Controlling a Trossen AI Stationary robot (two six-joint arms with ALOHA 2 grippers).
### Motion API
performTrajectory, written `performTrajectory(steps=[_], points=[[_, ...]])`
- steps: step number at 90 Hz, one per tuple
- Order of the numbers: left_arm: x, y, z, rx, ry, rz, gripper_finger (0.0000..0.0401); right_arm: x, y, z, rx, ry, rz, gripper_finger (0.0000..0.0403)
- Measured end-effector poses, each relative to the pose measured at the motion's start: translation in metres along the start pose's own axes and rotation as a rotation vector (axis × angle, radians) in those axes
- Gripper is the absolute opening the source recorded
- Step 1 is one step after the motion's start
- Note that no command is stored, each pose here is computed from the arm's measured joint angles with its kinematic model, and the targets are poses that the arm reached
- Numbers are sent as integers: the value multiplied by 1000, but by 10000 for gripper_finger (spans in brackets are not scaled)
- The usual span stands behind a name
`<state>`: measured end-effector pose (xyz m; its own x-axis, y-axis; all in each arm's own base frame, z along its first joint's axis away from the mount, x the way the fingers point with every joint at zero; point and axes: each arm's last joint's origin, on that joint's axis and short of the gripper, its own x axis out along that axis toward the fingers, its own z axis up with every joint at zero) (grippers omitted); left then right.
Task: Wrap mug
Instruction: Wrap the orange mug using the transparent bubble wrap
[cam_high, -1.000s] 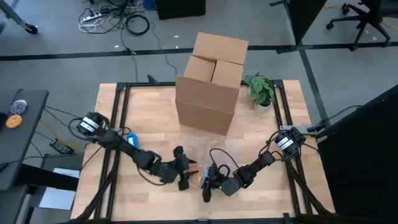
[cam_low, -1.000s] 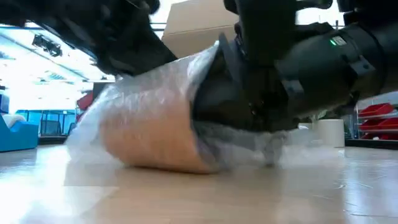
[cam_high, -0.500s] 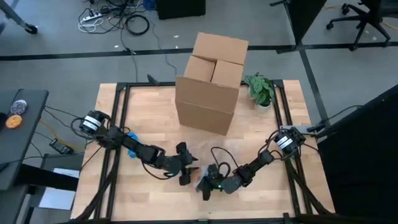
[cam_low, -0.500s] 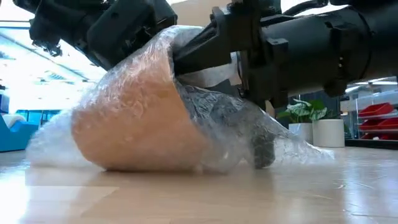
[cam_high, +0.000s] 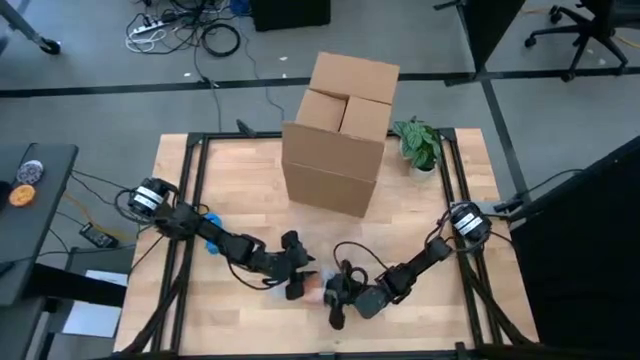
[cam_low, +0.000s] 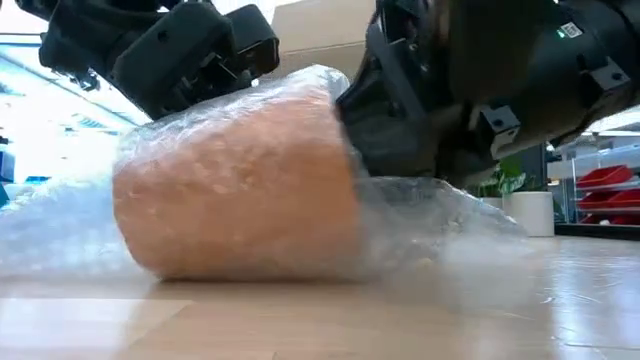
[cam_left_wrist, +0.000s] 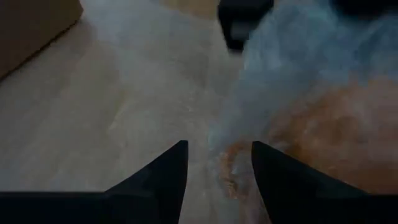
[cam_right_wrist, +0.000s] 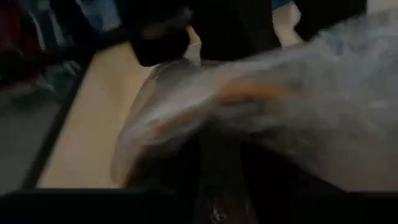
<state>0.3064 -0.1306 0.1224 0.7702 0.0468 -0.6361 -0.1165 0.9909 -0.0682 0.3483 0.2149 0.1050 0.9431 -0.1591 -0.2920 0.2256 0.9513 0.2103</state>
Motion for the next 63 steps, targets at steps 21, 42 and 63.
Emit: performTrajectory(steps=[21,42,63], points=[[1,0,-1,3,4,1,162,-14,5,5,-215,61,-13,157],[1,0,-2,5,9,2,162,-37,15,11,-366,115,3,193],[1,0,-3,12,15,8,162,-68,25,38,-456,77,0,190]])
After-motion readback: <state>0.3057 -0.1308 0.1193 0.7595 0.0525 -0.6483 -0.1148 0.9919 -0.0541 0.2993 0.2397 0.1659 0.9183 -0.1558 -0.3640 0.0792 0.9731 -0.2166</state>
